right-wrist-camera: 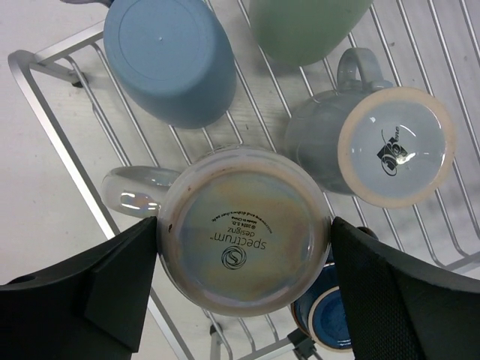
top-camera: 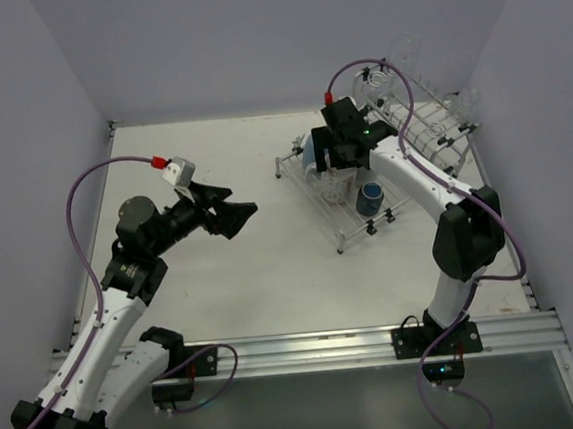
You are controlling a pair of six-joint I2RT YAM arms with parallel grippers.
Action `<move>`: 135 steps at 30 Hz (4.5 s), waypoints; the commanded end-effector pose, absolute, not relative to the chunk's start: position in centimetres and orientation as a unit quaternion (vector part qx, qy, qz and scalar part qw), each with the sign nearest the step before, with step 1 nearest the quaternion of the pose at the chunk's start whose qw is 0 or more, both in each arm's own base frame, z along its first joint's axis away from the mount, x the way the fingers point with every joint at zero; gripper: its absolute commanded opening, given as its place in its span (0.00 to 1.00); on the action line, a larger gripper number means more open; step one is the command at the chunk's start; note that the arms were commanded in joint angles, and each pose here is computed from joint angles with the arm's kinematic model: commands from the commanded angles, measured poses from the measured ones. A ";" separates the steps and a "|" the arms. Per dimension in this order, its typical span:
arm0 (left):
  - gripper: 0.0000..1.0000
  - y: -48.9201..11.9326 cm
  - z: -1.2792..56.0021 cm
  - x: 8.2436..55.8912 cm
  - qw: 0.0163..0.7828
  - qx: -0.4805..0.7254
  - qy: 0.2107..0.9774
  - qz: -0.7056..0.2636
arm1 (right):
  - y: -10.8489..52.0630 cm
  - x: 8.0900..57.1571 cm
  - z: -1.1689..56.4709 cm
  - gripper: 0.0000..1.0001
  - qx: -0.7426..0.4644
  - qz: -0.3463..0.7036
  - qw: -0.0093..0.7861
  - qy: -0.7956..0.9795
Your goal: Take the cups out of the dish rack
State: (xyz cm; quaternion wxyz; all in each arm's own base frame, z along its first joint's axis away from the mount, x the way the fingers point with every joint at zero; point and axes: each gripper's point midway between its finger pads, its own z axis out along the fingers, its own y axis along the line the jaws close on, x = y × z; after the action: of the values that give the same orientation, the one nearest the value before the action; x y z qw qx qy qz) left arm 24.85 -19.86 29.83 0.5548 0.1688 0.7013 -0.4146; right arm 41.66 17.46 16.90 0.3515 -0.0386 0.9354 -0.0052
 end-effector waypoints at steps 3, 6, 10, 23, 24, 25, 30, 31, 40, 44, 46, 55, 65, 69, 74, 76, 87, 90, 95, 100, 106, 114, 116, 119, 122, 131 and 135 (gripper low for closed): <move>1.00 -20.8 29.6 24.6 0.539 0.173 0.694 -0.444 | 18.5 41.4 16.6 0.65 -0.027 0.053 0.351 0.934; 1.00 -21.7 29.0 24.4 0.514 0.166 0.691 -0.481 | 18.4 41.1 17.2 0.46 -0.014 0.092 0.365 0.926; 1.00 -23.0 28.8 24.5 0.486 0.152 0.681 -0.527 | 18.2 40.9 19.0 0.39 0.008 0.151 0.401 0.903; 0.71 -29.7 26.9 30.2 0.510 0.174 0.674 -0.504 | 17.3 38.8 23.5 0.40 0.034 0.284 0.447 0.848; 0.70 -30.1 27.0 30.7 0.522 0.187 0.669 -0.495 | 17.2 38.7 23.5 0.40 0.035 0.285 0.446 0.847; 0.69 -30.4 26.3 31.8 0.524 0.181 0.678 -0.482 | 17.3 38.6 23.7 0.40 0.035 0.296 0.446 0.844; 0.68 -30.9 27.4 34.9 0.578 0.216 0.658 -0.431 | 17.1 38.6 24.6 0.39 0.042 0.326 0.449 0.831; 0.67 -31.2 26.7 35.4 0.580 0.223 0.660 -0.422 | 17.2 38.6 24.8 0.39 0.043 0.334 0.447 0.829; 0.62 -35.4 23.7 37.5 0.534 0.325 0.648 -0.434 | 17.2 38.2 26.6 0.39 0.045 0.367 0.454 0.811; 0.58 -35.9 23.3 37.7 0.528 0.340 0.645 -0.436 | 17.1 38.0 27.1 0.39 0.045 0.381 0.456 0.803; 0.58 -35.6 23.0 38.3 0.533 0.337 0.652 -0.419 | 17.1 37.7 27.4 0.39 0.044 0.389 0.453 0.801; 0.10 -35.4 23.9 38.7 0.548 0.335 0.648 -0.410 | 16.9 37.2 27.9 0.39 0.044 0.413 0.452 0.790; 0.00 -33.7 31.2 37.1 0.587 0.339 0.625 -0.387 | 17.3 35.6 27.8 0.64 0.007 0.429 0.452 0.782; 0.00 -34.0 33.7 36.8 0.578 0.365 0.620 -0.385 | 17.7 34.5 28.9 0.84 -0.034 0.440 0.469 0.765; 0.00 -34.7 34.0 35.7 0.528 0.412 0.629 -0.395 | 18.3 32.6 33.0 0.87 -0.149 0.432 0.519 0.722; 0.00 -35.3 35.8 36.0 0.526 0.437 0.616 -0.391 | 18.1 32.0 34.5 0.85 -0.197 0.410 0.538 0.710; 0.00 -33.7 33.9 34.0 0.468 0.491 0.649 -0.345 | 19.1 29.4 39.1 0.86 -0.353 0.390 0.560 0.640; 0.00 -34.2 33.0 33.0 0.454 0.498 0.653 -0.344 | 19.5 29.5 39.9 0.84 -0.382 0.395 0.548 0.631; 0.00 -34.5 33.1 31.4 0.446 0.504 0.649 -0.354 | 20.4 29.8 38.0 0.77 -0.403 0.401 0.498 0.655; 0.00 -34.6 33.6 30.3 0.450 0.504 0.641 -0.365 | 21.0 30.2 35.8 0.74 -0.407 0.413 0.473 0.663; 0.00 -34.1 35.1 29.1 0.467 0.500 0.627 -0.374 | 22.3 30.0 33.6 0.68 -0.412 0.430 0.448 0.667; 0.00 -34.2 35.1 28.2 0.459 0.504 0.622 -0.385 | 24.5 29.2 31.5 0.60 -0.417 0.460 0.408 0.670; 0.00 -34.4 35.1 28.0 0.456 0.506 0.621 -0.388 | 25.0 29.2 31.3 0.55 -0.419 0.459 0.405 0.670; 0.00 -34.4 34.9 27.8 0.453 0.509 0.621 -0.387 | 25.5 29.1 31.4 0.44 -0.421 0.463 0.401 0.669; 0.00 -34.3 34.7 27.9 0.452 0.508 0.625 -0.383 | 25.7 29.4 30.8 0.24 -0.420 0.457 0.394 0.678; 0.09 -33.6 35.6 29.9 0.492 0.460 0.651 -0.350 | 25.5 29.7 30.5 0.00 -0.410 0.445 0.418 0.677; 0.44 -32.0 37.2 31.2 0.530 0.396 0.664 -0.348 | 25.2 30.3 31.5 0.00 -0.397 0.442 0.442 0.672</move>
State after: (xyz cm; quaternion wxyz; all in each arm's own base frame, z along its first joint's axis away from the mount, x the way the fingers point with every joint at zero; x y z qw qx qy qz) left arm 29.77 -32.98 28.95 0.4120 0.4691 0.7054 -0.3355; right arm 29.29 25.55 29.53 0.3932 -0.4067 0.6831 0.4619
